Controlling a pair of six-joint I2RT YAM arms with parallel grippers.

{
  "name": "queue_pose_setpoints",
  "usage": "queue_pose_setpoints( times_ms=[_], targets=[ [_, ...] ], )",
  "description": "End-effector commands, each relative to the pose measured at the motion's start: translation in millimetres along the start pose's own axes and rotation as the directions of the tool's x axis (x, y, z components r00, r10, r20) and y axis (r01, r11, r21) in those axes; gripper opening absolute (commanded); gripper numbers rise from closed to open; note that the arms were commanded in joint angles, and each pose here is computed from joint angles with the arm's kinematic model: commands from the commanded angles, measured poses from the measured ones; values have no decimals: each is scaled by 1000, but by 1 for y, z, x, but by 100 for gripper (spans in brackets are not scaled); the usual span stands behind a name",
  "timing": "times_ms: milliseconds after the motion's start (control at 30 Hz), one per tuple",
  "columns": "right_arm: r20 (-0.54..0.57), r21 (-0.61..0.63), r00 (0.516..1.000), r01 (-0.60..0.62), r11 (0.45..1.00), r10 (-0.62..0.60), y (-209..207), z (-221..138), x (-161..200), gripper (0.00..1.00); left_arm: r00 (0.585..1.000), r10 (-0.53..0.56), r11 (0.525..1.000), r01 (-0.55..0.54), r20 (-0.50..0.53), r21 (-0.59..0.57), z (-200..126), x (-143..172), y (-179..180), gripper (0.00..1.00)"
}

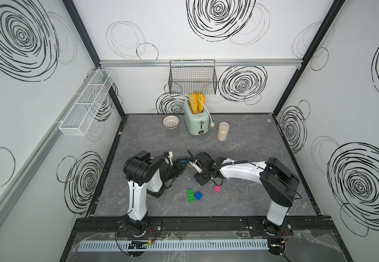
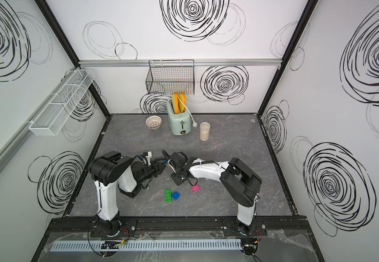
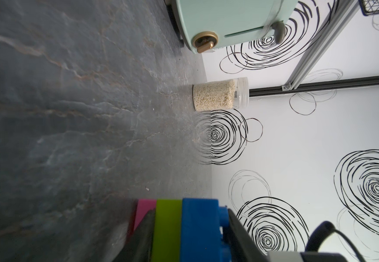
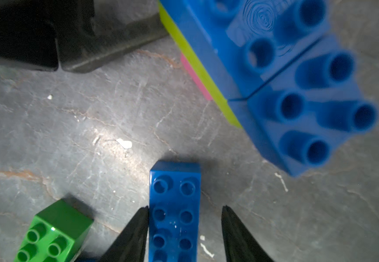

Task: Assemble a heart with lego
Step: Pick up the lego brick from the center of the board.

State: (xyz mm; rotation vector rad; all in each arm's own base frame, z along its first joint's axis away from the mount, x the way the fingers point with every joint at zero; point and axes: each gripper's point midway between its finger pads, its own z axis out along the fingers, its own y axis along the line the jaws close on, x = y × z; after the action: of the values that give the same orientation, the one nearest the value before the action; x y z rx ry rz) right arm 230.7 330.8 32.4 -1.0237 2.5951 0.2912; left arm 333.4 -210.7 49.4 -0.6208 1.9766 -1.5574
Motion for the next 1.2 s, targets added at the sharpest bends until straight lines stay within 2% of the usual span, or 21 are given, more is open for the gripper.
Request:
queue_pose_setpoints(
  times_ms=[0, 233, 567, 933, 1167],
  targets=[
    [-14, -27, 998, 62, 998, -63, 5, -8, 4, 57, 996, 72, 983, -80, 48, 166, -3, -7, -41, 34],
    [-13, -57, 997, 78, 995, -79, 13, -5, 5, 61, 997, 70, 984, -76, 44, 161, -3, -6, -39, 34],
    [-48, -35, 996, 74, 997, -76, 8, 4, 14, 48, 997, 69, 985, -75, 42, 157, -3, -6, -37, 34],
    [-59, -18, 995, 83, 996, -84, 5, 8, 19, 50, 997, 67, 985, -72, 40, 156, -2, -5, -37, 36],
    [-71, -7, 994, 85, 996, -85, 4, 13, 23, 46, 997, 66, 985, -70, 36, 155, -2, -4, -36, 36]
  ],
)
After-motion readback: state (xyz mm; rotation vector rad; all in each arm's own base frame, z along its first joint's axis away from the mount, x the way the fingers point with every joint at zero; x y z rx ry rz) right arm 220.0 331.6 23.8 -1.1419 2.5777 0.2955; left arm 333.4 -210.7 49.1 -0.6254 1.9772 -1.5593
